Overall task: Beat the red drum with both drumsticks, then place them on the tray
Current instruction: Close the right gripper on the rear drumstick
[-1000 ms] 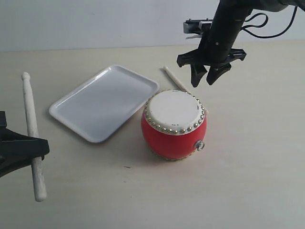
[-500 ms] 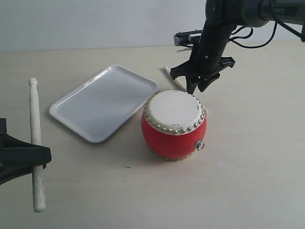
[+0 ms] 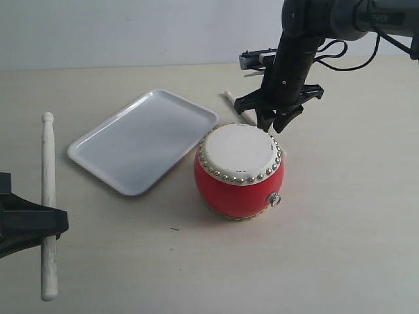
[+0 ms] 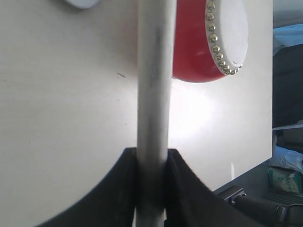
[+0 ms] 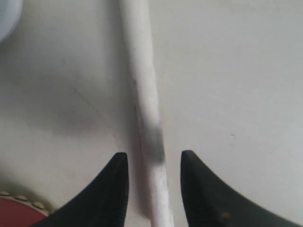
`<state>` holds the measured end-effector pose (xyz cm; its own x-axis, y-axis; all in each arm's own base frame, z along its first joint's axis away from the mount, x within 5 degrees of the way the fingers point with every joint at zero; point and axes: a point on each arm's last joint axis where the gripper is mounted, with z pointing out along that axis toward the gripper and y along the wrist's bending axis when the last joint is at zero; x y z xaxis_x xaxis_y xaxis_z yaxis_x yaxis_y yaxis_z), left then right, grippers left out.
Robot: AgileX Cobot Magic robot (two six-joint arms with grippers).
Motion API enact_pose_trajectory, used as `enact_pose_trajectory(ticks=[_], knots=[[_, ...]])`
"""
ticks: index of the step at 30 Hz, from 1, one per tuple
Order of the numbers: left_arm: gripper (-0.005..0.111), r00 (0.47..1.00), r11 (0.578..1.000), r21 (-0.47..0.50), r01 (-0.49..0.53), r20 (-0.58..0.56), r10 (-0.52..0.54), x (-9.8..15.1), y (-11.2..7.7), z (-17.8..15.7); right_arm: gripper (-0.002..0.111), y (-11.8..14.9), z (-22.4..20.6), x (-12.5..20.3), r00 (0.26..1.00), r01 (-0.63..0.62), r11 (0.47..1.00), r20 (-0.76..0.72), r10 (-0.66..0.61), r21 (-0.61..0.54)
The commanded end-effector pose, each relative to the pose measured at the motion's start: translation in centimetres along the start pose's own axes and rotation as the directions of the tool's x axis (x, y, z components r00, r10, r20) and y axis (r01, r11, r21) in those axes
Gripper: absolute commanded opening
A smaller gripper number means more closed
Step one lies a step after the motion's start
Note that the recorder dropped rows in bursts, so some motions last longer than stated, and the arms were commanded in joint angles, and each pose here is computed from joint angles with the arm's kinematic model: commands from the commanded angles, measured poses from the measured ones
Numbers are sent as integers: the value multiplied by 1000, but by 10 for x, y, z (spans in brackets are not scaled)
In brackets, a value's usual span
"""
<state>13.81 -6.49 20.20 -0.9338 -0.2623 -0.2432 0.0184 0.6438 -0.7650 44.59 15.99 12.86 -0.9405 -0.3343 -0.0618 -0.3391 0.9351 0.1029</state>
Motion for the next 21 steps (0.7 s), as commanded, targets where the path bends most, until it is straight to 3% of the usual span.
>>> enact_pose_trajectory(ticks=[1, 21], knots=[[0, 1000, 1000, 3, 2, -7, -2, 2, 0, 0, 35, 1, 3, 2, 999, 18, 1000, -35, -18, -1], [0, 1000, 1000, -15, 1, 16, -1, 0, 1, 0, 35, 0, 10, 4, 997, 16, 1000, -69, -16, -3]])
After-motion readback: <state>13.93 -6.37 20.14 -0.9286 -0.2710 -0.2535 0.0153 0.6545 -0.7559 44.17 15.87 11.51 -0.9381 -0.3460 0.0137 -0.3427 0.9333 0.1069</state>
